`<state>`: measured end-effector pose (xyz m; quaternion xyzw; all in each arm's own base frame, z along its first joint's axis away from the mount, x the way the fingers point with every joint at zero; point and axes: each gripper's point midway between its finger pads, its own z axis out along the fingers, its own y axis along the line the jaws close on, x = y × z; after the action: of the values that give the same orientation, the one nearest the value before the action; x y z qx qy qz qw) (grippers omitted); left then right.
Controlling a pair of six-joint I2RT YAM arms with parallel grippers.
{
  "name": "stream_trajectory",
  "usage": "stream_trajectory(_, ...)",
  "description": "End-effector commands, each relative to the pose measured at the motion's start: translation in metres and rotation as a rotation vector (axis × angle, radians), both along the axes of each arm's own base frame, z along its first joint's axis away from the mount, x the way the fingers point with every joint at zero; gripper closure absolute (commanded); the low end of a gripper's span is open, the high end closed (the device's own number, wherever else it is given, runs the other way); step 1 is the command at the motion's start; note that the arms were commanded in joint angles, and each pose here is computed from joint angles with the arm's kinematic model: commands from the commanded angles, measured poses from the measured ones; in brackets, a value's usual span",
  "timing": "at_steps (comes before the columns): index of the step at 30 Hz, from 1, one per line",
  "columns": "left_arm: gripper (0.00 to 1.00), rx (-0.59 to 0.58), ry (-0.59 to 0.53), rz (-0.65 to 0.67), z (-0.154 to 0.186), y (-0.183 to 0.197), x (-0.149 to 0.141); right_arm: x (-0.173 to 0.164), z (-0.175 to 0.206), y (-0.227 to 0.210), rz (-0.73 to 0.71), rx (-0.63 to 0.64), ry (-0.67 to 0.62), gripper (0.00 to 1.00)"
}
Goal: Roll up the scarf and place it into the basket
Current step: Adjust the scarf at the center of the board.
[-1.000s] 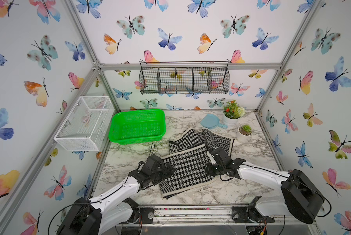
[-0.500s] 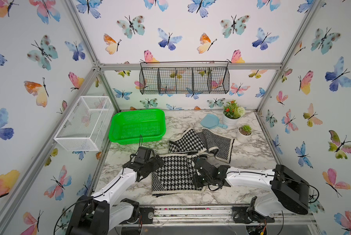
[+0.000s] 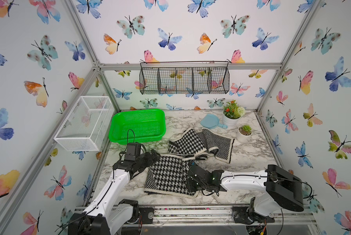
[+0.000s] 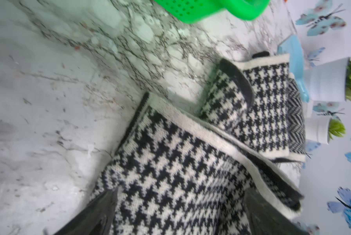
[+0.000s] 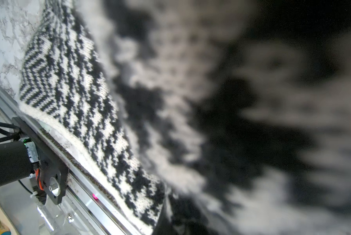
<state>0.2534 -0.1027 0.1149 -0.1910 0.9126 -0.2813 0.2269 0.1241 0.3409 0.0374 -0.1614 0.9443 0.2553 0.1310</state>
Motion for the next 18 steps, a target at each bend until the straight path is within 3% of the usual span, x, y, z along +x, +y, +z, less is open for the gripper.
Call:
stream_trajectory(1, 0.02, -0.109, 0.074, -0.099, -0.010, -0.022, -0.041, 0.004, 0.001, -0.014, -0.063, -0.016, -0.025, 0.76)
stream_trajectory(6, 0.02, -0.189, 0.116, -0.146, -0.026, -0.034, -0.071, 0.014, 0.022, -0.040, -0.146, -0.006, -0.108, 0.22)
stream_trajectory(9, 0.02, -0.196, 0.134, -0.142, -0.040, -0.033, -0.078, 0.029, 0.041, -0.049, -0.182, -0.020, -0.209, 0.04)
stream_trajectory(13, 0.02, -0.197, 0.175, -0.128, -0.063, -0.033, -0.082, 0.058, 0.050, -0.057, -0.182, -0.137, -0.283, 0.03)
stream_trajectory(18, 0.02, -0.055, 0.245, -0.053, -0.093, -0.011, -0.077, 0.102, 0.047, -0.074, -0.222, -0.243, -0.326, 0.02)
